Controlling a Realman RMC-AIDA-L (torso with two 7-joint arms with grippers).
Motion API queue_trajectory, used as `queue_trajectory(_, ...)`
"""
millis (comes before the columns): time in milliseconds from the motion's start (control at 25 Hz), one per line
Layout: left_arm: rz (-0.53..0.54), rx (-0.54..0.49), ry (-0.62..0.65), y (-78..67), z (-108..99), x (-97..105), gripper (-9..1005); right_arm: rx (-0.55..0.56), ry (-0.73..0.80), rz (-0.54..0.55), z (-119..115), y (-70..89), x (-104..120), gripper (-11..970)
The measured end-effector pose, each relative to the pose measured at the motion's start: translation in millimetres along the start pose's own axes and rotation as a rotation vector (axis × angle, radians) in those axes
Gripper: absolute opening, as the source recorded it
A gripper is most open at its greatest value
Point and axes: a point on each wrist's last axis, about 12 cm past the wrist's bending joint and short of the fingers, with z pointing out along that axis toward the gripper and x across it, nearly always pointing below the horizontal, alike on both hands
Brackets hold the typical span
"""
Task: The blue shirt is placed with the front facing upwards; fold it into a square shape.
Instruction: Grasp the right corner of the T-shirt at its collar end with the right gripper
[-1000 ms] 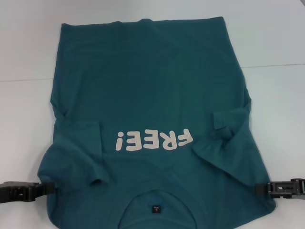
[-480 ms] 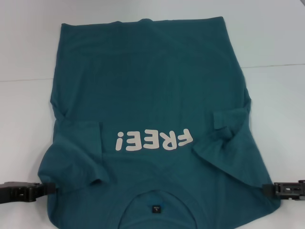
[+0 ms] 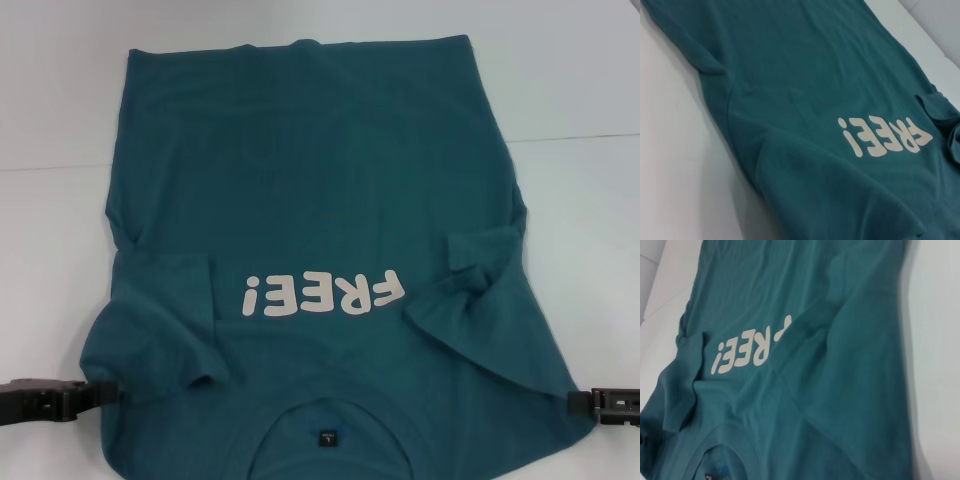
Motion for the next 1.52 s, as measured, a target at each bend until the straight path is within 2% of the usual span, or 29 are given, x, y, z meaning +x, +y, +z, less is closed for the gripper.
queue_trajectory(600, 0.002, 0.003, -0.007, -0.3, 0, -1, 7, -0.01, 0.047, -0.028, 16, 9.9, -7, 936)
queue_trajectory(960, 0.002, -0.005, -0.011, 0.6, 0, -1, 7, -0.069, 0.049, -0.048, 20, 20.3, -12, 935)
queue_trajectory(1240, 0.003, -0.008, -0.013, 0.8, 0, -2, 7, -0.107, 0.069, -0.078, 33, 33.0, -19, 934)
queue_trajectory(1360, 0.0, -0.007, -0.012, 1.3, 1, -2, 7, -0.099, 0.068, -0.078, 32, 32.0, -19, 933)
queue_trajectory(1520, -0.004, -0.005, -0.011, 1.5, 3, -2, 7, -0.062, 0.048, -0.05, 21, 20.3, -14, 933)
